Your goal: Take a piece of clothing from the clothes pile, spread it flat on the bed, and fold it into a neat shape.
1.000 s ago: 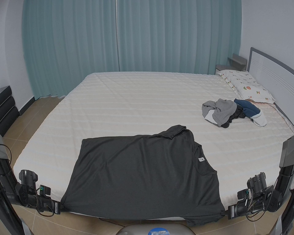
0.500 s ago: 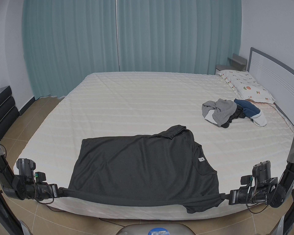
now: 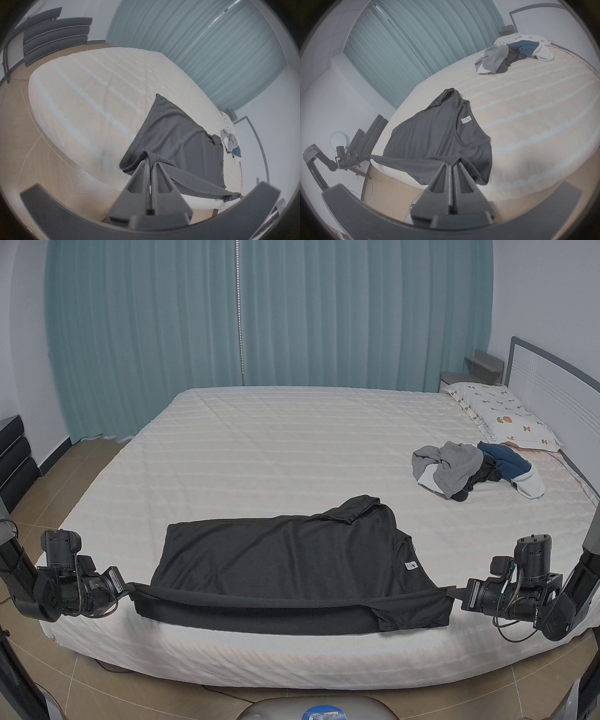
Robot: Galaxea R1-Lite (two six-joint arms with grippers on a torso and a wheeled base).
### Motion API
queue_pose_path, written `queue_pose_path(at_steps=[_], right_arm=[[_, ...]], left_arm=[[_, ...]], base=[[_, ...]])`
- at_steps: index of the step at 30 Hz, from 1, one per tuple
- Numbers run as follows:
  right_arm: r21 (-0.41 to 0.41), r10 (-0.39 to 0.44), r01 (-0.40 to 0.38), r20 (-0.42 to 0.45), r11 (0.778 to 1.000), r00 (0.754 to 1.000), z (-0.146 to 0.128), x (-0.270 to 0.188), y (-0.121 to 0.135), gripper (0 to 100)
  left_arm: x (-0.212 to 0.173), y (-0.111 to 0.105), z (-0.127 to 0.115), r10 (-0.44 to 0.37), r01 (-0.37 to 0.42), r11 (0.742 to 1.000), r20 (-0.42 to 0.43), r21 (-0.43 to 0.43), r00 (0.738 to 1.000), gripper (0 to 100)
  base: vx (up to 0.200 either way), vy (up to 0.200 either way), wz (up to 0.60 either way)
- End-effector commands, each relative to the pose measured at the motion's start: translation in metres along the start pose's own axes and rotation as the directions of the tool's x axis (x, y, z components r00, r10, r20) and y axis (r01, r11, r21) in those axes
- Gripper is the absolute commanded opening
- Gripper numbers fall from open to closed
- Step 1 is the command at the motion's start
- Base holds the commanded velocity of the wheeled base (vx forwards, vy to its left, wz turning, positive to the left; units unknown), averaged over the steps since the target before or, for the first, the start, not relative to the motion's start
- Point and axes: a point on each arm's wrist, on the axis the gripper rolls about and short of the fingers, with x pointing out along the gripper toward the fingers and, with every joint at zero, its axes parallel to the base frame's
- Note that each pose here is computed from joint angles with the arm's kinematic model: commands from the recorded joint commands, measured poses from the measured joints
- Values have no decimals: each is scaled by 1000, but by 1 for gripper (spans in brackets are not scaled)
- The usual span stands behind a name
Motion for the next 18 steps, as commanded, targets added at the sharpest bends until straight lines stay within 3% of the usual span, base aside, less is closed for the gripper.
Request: queue_pose_path(at_steps=[1,7,18], right_arm=[[5,6,-6,23,1000,1000,7,5,0,0],[-1,17,-17,49,1000,999,10,-7,4,0],[4,-15,15,-50,1000,999,-19,-24,-3,0]], left_arm=[[3,-4,6,-13,13,1000,16,-10,1000,0],[-12,-11,8,-33,33,999,55,4,998,0],[-16,-10,1,-4,4,1000,17,31,1000,0]], base=[[0,0,0],[0,0,0],[0,0,0]])
